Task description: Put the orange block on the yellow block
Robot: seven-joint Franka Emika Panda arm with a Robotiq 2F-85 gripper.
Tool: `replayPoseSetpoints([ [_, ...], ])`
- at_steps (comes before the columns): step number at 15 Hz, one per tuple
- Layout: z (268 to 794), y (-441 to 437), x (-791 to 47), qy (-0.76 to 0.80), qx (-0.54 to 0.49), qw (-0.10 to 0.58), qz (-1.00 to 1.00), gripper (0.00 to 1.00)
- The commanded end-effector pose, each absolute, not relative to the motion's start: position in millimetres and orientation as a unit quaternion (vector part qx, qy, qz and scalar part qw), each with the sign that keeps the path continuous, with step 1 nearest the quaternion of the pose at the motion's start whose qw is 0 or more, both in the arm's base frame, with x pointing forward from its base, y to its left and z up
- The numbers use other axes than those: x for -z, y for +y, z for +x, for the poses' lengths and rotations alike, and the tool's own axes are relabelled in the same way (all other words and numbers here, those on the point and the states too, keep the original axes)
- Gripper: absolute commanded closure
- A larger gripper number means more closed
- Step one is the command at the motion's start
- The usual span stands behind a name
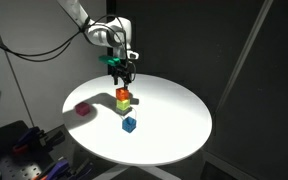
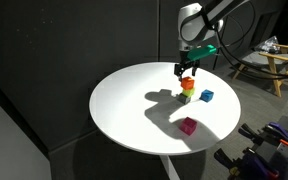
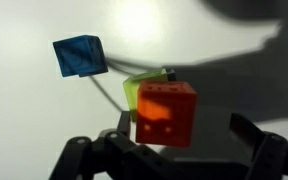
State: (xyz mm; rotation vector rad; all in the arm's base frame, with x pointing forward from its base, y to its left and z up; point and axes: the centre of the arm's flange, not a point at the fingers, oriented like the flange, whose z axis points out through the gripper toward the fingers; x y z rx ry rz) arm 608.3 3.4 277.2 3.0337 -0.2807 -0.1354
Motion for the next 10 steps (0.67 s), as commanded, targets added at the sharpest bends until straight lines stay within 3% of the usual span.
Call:
replayPoseSetpoints([
  [1,590,19,-312,-0.070,0.051,0.032,0.996,0.00],
  [10,538,52,-346,-0.021,0.086,0.033,0.996,0.00],
])
